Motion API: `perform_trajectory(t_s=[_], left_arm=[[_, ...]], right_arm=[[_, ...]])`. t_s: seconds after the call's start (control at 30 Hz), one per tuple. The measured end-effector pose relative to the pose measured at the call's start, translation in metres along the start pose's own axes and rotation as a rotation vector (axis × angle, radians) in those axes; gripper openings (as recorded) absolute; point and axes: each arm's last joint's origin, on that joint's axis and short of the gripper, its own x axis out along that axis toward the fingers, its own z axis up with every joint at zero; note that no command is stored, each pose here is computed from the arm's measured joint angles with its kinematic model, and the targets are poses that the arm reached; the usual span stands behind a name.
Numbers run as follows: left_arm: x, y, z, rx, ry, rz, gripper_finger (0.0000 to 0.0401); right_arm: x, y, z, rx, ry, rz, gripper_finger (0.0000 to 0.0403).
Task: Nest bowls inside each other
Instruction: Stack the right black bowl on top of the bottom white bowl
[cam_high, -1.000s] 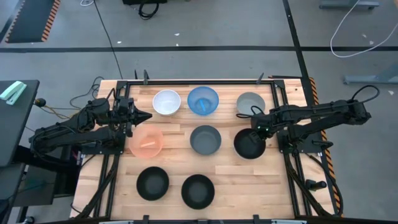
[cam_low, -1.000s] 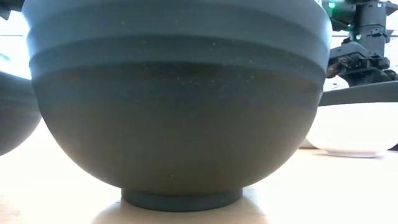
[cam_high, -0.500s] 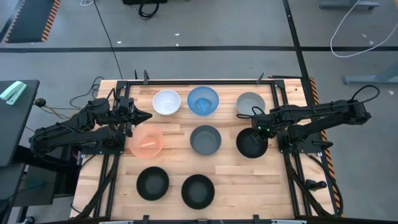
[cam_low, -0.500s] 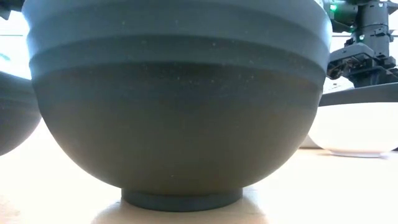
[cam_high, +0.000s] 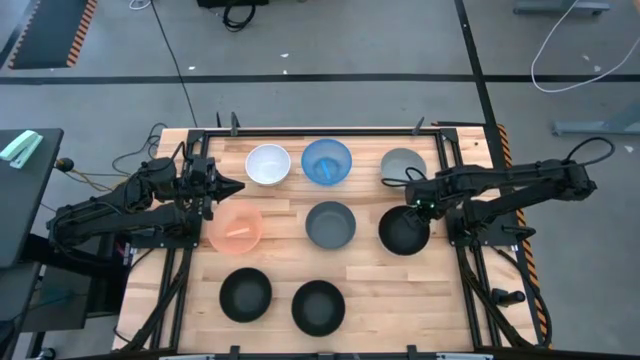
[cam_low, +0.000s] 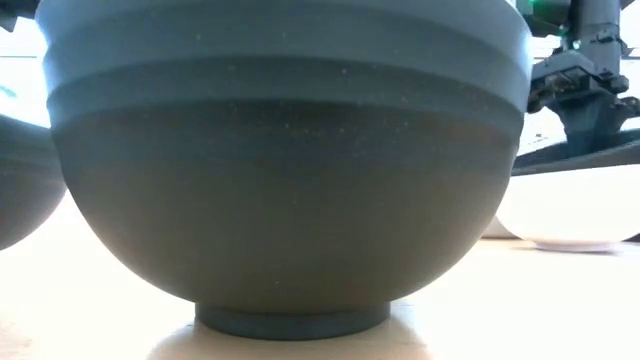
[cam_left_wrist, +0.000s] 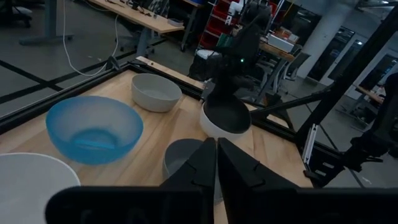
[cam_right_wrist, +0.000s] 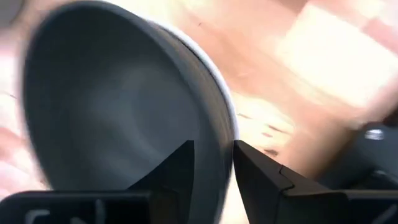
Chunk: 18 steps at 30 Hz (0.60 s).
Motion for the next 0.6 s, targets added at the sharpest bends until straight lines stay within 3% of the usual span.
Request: perform_trajectory(t_s=[0.23, 0.6], left_arm=[[0.000, 0.000, 0.000, 0.002, 0.000, 0.000, 0.0013], [0.000, 0.000, 0.000, 0.006, 0.001, 0.000, 0.0023]], right_arm=[[-0.026, -0.004, -0.001, 0.000, -0.018, -0.086, 0.0118], [-0.028, -0.008, -0.003, 0.016, -0.018, -0.142, 0.0114]])
